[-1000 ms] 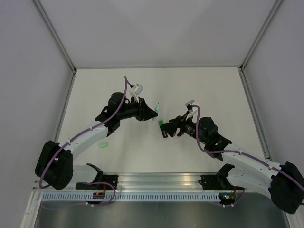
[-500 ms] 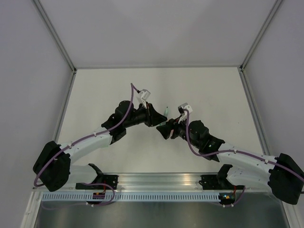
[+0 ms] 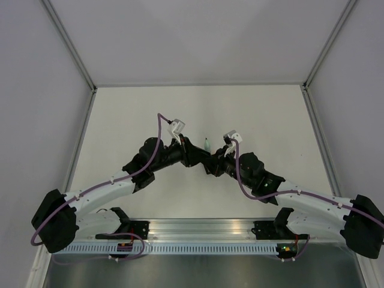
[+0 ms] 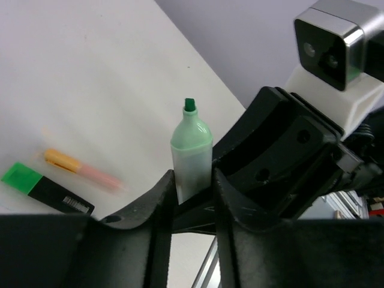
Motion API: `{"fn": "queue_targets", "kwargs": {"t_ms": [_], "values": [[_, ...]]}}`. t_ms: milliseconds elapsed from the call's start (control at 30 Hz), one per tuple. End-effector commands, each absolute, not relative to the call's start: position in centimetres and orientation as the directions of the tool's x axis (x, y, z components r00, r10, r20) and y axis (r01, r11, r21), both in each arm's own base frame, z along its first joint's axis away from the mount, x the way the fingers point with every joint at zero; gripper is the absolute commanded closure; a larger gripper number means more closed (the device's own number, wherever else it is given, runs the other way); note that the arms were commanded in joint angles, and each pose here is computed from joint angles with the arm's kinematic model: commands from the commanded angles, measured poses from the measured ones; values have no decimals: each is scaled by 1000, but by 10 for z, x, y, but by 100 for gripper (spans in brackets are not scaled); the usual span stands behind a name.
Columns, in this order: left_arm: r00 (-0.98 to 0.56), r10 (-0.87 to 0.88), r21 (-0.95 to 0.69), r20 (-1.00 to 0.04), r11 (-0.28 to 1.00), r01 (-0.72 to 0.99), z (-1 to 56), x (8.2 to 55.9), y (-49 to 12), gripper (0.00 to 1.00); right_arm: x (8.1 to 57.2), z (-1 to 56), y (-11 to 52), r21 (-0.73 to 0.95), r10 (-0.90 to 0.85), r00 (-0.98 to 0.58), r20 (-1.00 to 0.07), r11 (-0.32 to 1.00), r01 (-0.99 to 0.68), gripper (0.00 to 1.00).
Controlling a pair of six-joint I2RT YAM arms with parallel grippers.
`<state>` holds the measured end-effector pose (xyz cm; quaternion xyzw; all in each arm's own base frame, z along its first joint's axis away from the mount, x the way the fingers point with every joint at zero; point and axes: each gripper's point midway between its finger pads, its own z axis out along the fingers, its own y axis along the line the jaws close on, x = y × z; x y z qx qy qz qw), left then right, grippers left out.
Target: Insert the pens into the pen caps
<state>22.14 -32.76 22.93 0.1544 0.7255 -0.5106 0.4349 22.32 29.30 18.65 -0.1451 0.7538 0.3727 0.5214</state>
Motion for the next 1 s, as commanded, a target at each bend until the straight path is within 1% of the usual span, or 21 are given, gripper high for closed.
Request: {"fn": "queue_targets", "kwargs": {"t_ms": [0,67,133,300,367,533,700,800,833,900,933,967], "values": [[-437,-266,-505,-859,302,808,283,202,-328,60,226,215,293,421,216,-378,-900,657,-626,100],[-394,-244,-452,-886,264,852,291,191,-326,51,217,225,294,431,225,-378,-898,618,-657,100],[-375,-243,-432,-895,255,865,294,187,-324,46,205,234,300,436,218,-383,-898,555,-708,100],[-306,-269,-371,-913,240,897,303,177,-314,41,175,250,310,452,211,-400,-892,399,-798,100],[-286,-271,-353,-919,245,903,306,176,-311,40,171,257,312,452,226,-394,-891,365,-814,100],[-277,-251,-335,-928,233,913,303,172,-310,39,154,264,316,462,235,-408,-882,269,-845,100],[-272,-248,-330,-930,234,915,300,172,-311,39,147,269,316,460,245,-406,-880,232,-857,100],[-258,-263,-314,-930,197,929,304,166,-312,39,142,272,316,456,251,-405,-879,198,-868,100],[-250,-273,-299,-929,156,941,308,160,-313,39,140,274,316,456,256,-406,-878,186,-870,100],[-265,-278,-306,-923,116,945,307,154,-315,41,139,274,317,455,257,-405,-877,175,-873,100],[-272,-271,-304,-923,83,949,306,149,-316,47,139,275,318,456,257,-407,-876,170,-874,100],[-255,-290,-281,-922,51,958,310,144,-316,51,137,274,318,455,253,-409,-877,164,-875,100]]}}
